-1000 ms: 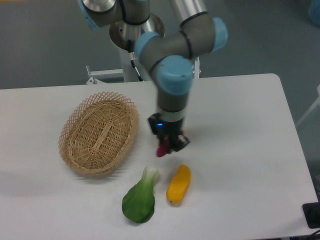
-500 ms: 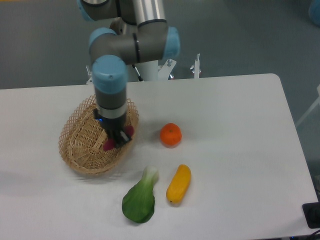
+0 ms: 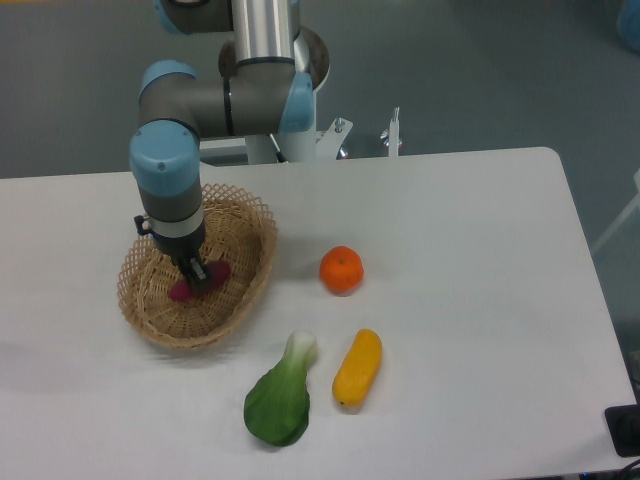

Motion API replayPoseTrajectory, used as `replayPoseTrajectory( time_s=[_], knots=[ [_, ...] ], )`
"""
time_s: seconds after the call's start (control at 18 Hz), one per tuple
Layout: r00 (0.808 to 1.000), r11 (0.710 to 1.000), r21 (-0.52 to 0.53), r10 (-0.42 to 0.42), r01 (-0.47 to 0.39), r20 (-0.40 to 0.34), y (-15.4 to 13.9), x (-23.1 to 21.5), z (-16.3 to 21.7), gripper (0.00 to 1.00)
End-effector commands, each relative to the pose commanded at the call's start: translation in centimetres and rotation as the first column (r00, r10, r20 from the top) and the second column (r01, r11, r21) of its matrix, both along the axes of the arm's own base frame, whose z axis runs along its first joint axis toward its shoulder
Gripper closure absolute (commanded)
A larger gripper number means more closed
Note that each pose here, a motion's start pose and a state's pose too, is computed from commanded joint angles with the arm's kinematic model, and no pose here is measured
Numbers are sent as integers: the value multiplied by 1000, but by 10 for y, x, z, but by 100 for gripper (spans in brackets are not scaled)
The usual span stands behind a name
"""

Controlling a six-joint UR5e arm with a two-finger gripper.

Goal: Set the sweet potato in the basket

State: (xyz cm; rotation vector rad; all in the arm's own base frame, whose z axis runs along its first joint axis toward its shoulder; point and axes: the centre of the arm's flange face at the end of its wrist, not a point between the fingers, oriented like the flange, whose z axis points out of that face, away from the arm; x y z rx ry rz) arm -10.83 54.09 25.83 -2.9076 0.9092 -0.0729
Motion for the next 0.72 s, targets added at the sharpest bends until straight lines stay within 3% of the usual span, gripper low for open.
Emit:
replayPoseTrajectory(
  time_s=[0.33, 0.72],
  knots=[
    [999, 999, 44, 19, -18, -27, 10, -15, 24, 0],
    [983, 981, 85, 177, -173, -46, -8, -111, 45, 0]
  ],
)
